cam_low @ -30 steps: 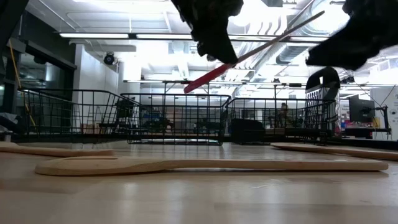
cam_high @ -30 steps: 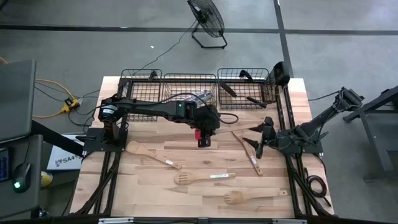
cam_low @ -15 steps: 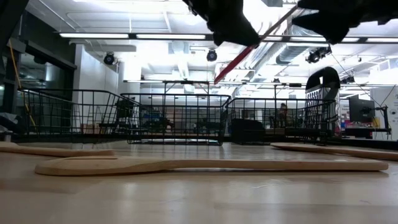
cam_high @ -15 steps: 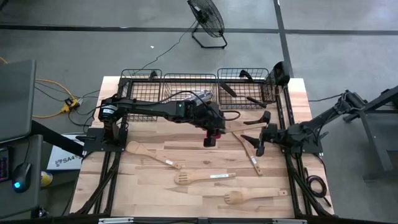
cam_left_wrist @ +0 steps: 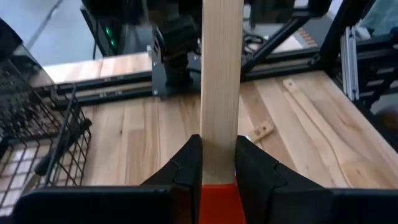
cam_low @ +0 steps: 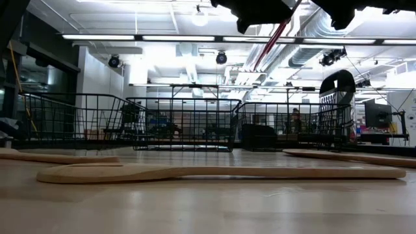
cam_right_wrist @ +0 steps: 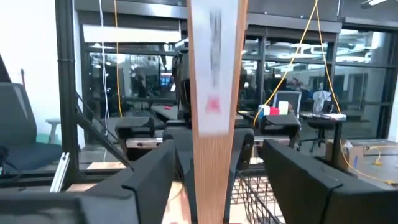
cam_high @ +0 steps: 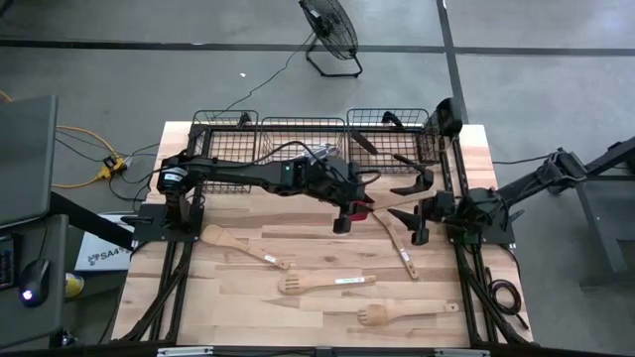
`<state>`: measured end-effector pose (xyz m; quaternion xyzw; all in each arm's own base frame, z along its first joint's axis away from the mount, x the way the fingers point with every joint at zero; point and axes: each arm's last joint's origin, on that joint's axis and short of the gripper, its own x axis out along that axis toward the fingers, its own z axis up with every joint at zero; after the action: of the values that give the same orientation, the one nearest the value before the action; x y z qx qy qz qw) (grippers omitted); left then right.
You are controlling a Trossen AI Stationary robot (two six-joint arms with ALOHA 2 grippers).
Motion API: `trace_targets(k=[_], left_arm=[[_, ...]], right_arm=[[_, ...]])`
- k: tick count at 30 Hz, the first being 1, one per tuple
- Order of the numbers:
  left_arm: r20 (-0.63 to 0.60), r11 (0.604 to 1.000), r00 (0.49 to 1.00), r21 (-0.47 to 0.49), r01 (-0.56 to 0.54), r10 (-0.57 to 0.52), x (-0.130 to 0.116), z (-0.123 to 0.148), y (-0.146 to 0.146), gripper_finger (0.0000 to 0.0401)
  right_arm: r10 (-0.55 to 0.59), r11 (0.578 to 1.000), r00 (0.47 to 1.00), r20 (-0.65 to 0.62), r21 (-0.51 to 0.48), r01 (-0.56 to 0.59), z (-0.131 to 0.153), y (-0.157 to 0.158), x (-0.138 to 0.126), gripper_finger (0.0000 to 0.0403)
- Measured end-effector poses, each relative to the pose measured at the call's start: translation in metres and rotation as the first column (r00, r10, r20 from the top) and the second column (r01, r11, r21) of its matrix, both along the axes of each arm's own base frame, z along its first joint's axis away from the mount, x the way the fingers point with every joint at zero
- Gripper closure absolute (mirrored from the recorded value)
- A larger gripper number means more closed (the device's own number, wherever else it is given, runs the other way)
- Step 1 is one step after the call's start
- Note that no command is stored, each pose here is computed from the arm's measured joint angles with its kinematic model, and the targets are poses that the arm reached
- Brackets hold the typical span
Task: Pick & Place Kitchen Items
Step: Put the red silicone spatula into the right wire basket
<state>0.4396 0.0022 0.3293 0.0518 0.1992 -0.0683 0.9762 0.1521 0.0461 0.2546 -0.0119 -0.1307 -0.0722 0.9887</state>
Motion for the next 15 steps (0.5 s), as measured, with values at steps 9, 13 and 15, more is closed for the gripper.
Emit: trace_targets(k=[9, 13, 15], left_arm=[[0.041, 1.000, 0.999, 0.001, -0.003, 0.003, 0.002, 0.004, 0.000, 0.0335], [0.040, 1.000, 0.999, -0.002, -0.016, 0.016, 0.002, 0.004, 0.001, 0.0335], [0.040, 1.000, 0.999, -0.002, -0.018, 0.018, 0.002, 0.004, 0.001, 0.0335]], right_arm=[[0.042, 0.999, 0.998, 0.049, -0.035, -0.040, 0.004, -0.011, 0.003, 0.0273], [0.069, 0.996, 0.996, 0.062, -0.055, -0.066, 0.005, -0.015, 0.004, 0.0310], [0.084, 0.995, 0.994, 0.065, -0.065, -0.080, 0.005, -0.016, 0.005, 0.0328]])
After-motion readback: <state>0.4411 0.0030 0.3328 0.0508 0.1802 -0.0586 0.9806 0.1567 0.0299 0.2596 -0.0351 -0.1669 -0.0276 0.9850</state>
